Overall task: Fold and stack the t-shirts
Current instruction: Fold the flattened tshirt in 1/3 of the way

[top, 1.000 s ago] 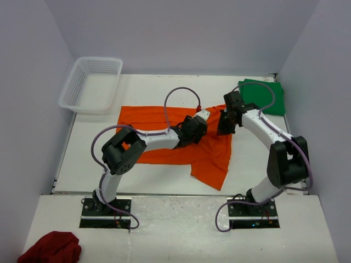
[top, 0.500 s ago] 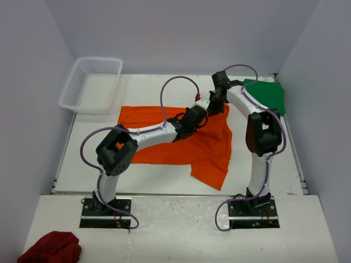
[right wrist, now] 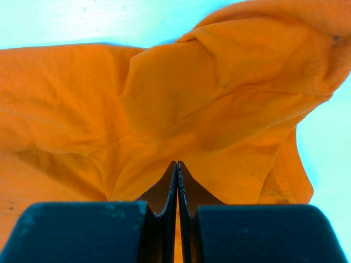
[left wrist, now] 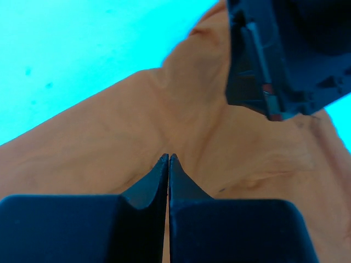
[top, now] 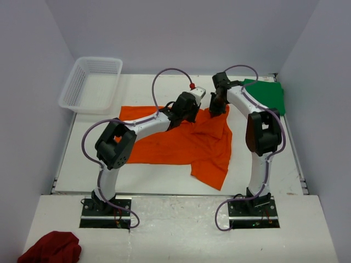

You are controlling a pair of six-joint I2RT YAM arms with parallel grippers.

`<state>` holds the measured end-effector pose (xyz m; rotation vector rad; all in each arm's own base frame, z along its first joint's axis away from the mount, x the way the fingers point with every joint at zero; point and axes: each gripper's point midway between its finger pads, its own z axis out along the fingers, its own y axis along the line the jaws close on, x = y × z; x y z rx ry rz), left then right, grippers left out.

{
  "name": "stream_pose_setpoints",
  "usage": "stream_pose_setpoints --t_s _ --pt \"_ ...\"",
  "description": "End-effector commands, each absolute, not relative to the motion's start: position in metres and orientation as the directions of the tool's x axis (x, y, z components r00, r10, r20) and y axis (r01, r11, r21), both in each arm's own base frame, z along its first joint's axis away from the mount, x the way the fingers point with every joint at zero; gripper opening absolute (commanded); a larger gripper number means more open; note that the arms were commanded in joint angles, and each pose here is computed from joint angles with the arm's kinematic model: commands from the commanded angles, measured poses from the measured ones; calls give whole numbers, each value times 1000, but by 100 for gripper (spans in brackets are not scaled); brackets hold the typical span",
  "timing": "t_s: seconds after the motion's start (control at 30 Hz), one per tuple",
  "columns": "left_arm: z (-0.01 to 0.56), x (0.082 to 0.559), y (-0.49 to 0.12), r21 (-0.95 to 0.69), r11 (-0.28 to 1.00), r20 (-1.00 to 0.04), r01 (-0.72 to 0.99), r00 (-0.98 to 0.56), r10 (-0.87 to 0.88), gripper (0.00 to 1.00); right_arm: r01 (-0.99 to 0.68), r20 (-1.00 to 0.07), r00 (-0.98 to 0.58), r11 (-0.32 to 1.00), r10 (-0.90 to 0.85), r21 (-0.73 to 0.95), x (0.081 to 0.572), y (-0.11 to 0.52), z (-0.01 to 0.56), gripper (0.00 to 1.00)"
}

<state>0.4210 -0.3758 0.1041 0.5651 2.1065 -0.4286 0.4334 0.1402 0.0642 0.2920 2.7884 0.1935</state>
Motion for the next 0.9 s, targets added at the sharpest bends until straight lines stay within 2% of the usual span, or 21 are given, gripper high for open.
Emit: stream_pose_setpoints --t_s 0.0,0.1,0.37,0.5,0.87 --pt "129 422 -404 -140 772 -872 620 -447 201 0 188 -322 -920 973 222 136 438 132 75 0" --pt "131 425 -409 -151 766 -870 625 -451 197 0 201 -289 -929 971 230 127 437 132 66 0" --pt "89 443 -398 -191 807 -794 559 -571 208 0 244 -176 -951 966 255 82 431 131 39 0" --pt "51 460 -383 -206 843 -731 497 -651 204 0 285 -166 -942 956 292 70 428 127 37 0" --pt "21 473 -332 -204 911 -656 357 -741 143 0 350 -103 -930 936 353 47 422 119 35 0"
